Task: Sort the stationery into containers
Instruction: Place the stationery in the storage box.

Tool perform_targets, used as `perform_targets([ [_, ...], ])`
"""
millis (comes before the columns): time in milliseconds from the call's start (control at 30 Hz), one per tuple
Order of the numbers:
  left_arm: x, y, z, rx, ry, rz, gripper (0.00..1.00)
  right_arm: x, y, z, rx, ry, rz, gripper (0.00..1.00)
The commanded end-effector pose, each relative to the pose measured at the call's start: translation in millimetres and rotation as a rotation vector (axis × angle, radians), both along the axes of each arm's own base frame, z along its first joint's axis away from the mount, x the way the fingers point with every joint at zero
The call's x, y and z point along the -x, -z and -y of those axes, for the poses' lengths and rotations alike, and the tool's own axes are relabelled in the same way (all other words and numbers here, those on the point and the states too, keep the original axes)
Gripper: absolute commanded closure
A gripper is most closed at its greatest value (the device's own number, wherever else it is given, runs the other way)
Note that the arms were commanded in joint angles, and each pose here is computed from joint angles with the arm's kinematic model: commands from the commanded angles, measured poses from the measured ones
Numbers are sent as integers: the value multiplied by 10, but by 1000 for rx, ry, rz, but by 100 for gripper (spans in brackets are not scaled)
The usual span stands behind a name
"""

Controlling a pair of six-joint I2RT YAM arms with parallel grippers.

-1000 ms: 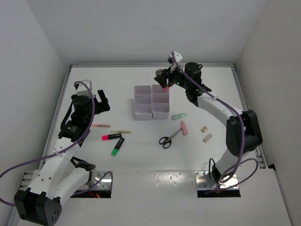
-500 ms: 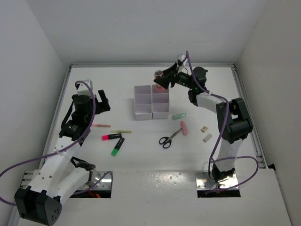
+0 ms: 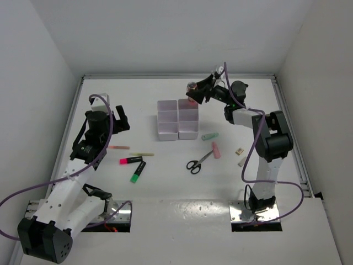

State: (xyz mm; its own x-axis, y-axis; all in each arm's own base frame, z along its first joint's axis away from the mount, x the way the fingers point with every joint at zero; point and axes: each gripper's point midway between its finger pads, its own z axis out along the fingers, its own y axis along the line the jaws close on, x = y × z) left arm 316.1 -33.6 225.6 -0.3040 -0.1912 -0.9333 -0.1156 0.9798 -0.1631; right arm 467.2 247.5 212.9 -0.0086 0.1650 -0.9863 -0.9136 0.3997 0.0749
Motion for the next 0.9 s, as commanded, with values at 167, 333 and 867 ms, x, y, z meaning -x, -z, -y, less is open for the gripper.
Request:
perform_targets([
  [167,-60,-243,14,16,-5,61,7,-5,-201,67,11,-4,179,100],
  [333,-60,-243,14,16,-5,61,7,19,-63,63,17,-13,165,100],
  [867,-60,-243,14,16,-5,61,7,18,266,60,22,-16,107,94],
])
